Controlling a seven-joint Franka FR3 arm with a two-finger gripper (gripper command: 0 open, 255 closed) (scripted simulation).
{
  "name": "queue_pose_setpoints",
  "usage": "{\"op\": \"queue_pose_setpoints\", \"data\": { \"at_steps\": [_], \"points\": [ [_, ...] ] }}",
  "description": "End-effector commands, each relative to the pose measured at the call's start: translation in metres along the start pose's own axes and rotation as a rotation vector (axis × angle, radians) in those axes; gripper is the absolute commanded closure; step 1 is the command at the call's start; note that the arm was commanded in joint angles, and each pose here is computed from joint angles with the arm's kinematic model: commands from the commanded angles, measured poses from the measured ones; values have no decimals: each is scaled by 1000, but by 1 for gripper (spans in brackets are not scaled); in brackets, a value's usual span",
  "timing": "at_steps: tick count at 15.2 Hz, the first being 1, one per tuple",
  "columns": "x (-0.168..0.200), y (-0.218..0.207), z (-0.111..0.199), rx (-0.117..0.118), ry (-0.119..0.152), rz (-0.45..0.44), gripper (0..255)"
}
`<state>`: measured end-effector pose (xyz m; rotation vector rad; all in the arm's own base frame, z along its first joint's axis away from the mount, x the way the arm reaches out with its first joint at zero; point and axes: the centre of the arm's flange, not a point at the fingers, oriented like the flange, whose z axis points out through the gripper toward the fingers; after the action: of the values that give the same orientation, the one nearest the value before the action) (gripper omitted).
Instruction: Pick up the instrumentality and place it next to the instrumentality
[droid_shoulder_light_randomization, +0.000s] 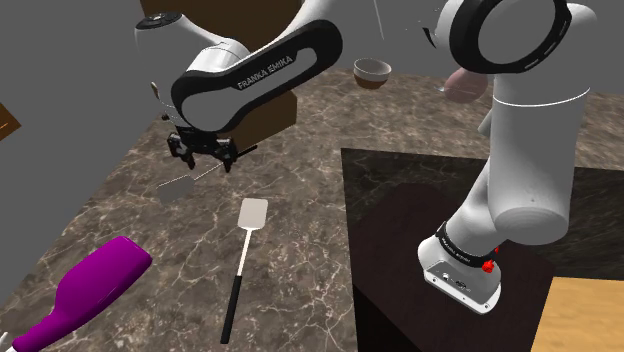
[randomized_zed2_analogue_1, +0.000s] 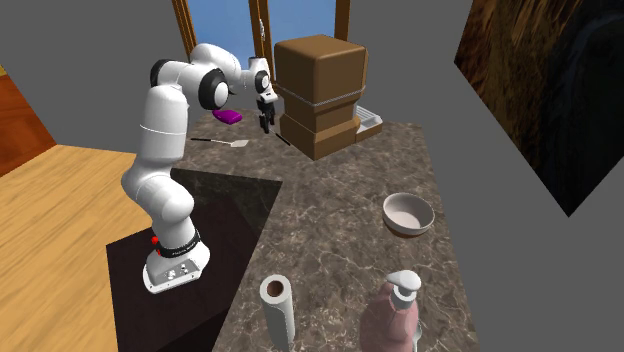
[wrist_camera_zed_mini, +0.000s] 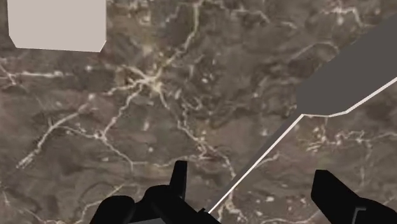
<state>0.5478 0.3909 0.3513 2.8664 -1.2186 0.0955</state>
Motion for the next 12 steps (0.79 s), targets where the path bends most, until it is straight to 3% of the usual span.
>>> {"op": "queue_pose_setpoints", "data": {
  "at_steps": [1, 5, 12],
  "points": [
    [0, 0, 1, 0, 0, 0, 0],
    [0, 0, -49, 0, 0, 0, 0],
    [0, 0, -49, 0, 0, 0, 0]
  ]
}}
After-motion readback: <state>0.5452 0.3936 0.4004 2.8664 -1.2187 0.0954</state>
